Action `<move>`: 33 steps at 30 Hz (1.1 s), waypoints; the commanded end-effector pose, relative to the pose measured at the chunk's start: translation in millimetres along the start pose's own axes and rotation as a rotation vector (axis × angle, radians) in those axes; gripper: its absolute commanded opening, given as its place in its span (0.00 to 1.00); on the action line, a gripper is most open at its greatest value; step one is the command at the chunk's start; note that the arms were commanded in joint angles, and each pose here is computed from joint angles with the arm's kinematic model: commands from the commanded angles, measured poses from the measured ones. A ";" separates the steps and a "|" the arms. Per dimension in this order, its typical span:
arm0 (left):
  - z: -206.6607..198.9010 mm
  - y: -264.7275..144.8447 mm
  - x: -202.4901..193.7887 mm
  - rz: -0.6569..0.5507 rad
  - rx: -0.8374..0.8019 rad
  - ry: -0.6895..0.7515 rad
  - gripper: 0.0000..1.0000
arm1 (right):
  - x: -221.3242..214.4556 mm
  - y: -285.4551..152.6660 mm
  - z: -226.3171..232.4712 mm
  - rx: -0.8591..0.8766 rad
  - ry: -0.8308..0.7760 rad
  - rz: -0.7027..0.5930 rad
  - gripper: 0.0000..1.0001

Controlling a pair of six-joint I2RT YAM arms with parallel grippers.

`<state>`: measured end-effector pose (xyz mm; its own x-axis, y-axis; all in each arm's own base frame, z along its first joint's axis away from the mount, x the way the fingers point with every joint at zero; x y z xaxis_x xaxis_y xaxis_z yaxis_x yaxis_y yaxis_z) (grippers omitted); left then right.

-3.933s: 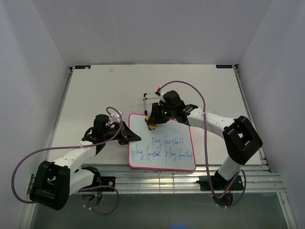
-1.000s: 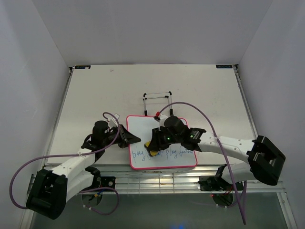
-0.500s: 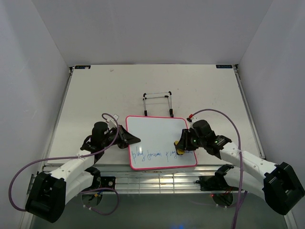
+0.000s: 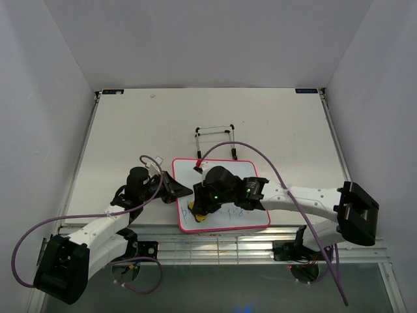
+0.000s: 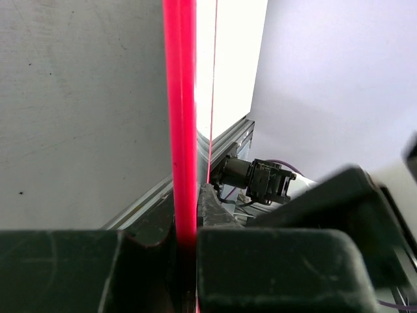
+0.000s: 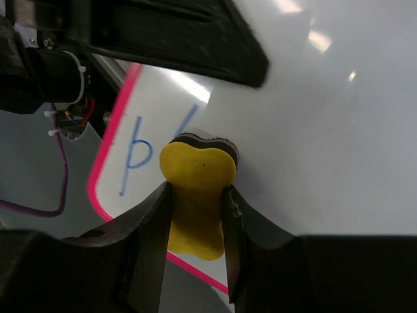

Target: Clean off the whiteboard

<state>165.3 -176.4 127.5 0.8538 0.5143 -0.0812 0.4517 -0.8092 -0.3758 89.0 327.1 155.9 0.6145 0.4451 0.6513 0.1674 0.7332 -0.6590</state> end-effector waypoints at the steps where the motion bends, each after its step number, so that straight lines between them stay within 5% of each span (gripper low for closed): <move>1: 14.4 4.0 18.6 -0.162 0.075 0.001 0.00 | 11.4 21.8 33.5 0.059 -0.053 0.031 0.35; 7: 17.1 2.0 15.5 -0.156 0.070 0.000 0.00 | 13.9 29.6 36.3 0.023 -0.097 0.038 0.35; 19: 18.5 0.5 12.9 -0.147 0.065 0.007 0.00 | -23.0 8.0 -46.4 -0.354 -0.080 0.124 0.34; 33: 13.9 2.1 13.9 -0.145 0.063 0.012 0.00 | 11.2 29.8 38.5 -0.014 -0.267 0.124 0.35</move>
<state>160.5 -175.4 123.1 0.8446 0.5286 -0.0849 0.4648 -0.8026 -0.3739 94.6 370.1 169.7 0.4566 0.5610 0.6905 0.2226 0.6794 -0.6992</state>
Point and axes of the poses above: each gripper's point midway between its finger pads, its own y axis out along the fingers, its own z axis along the line the jaws close on, x = y × z, the point moved 5 cm from there along -y, back along the fingers, and after that the axes turned 13 degrees about -y, right-handed, at the moved point
